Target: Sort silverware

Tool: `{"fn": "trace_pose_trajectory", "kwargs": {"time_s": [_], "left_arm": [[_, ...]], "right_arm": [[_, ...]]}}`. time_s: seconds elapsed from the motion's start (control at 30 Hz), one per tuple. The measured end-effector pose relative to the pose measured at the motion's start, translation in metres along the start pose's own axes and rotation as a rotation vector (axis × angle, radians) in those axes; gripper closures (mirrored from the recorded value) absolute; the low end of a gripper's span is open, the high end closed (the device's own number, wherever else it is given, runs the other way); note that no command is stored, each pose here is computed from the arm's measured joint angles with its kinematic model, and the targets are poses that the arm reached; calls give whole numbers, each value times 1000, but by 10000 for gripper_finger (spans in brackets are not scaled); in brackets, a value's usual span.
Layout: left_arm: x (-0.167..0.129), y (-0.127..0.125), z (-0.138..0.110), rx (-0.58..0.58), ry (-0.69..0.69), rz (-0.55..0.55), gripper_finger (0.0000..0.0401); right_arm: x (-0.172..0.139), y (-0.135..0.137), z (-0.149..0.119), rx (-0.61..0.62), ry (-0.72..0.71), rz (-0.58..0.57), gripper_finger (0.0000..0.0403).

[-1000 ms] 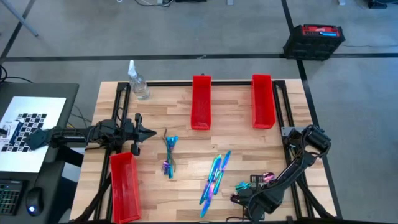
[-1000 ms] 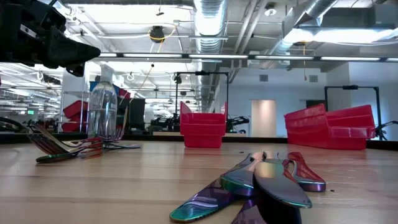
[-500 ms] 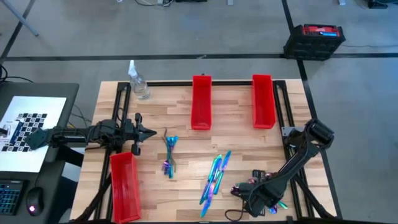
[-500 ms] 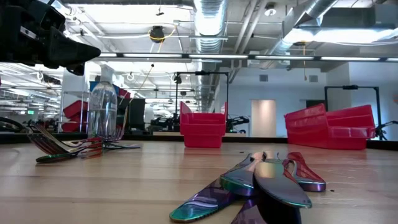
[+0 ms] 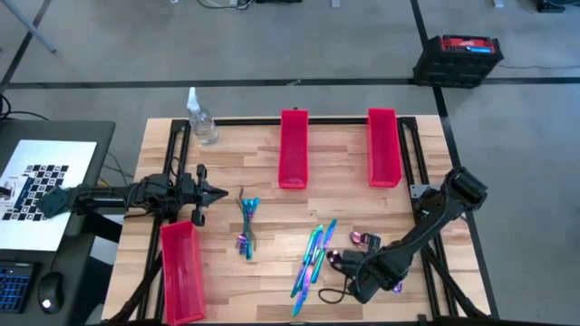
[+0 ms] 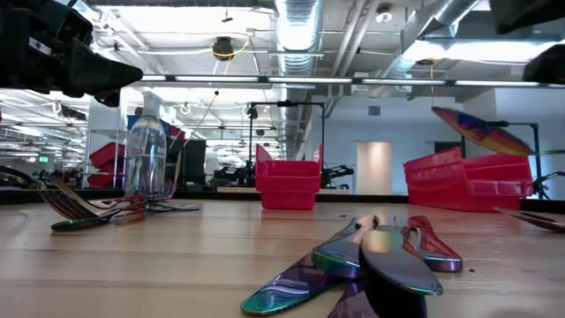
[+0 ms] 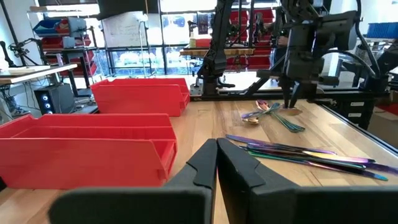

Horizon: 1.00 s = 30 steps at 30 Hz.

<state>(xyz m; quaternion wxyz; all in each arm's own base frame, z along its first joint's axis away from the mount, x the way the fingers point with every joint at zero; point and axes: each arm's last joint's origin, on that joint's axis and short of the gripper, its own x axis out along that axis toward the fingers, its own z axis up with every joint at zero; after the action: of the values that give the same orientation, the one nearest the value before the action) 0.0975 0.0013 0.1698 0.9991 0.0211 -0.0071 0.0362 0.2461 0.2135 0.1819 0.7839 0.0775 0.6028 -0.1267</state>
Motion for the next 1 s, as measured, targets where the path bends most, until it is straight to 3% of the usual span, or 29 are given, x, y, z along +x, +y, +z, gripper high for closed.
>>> {"fn": "trace_pose_trajectory", "kwargs": {"time_s": [0.1, 0.2, 0.27, 0.37, 0.57, 0.77, 1.0], "left_arm": [[0, 0, 0, -1, 0, 1, 401], [0, 0, 0, -2, 0, 0, 401], [0, 0, 0, -1, -1, 1, 401], [0, 0, 0, -2, -2, 1, 401], [0, 0, 0, -2, -2, 2, 401], [0, 0, 0, -1, -3, 3, 401], [0, 0, 0, 5, -3, 2, 401]], "right_arm": [[-2, -8, 12, 76, -66, -38, 403], [-24, -25, 33, 242, -234, -75, 403], [-41, -48, 44, 396, -328, -128, 403], [-59, -89, 47, 609, -354, -272, 403], [-82, -168, 34, 823, -337, -546, 403], [-77, -235, 19, 1029, -391, -581, 403], [-61, -285, 9, 1131, -357, -566, 399]]}}
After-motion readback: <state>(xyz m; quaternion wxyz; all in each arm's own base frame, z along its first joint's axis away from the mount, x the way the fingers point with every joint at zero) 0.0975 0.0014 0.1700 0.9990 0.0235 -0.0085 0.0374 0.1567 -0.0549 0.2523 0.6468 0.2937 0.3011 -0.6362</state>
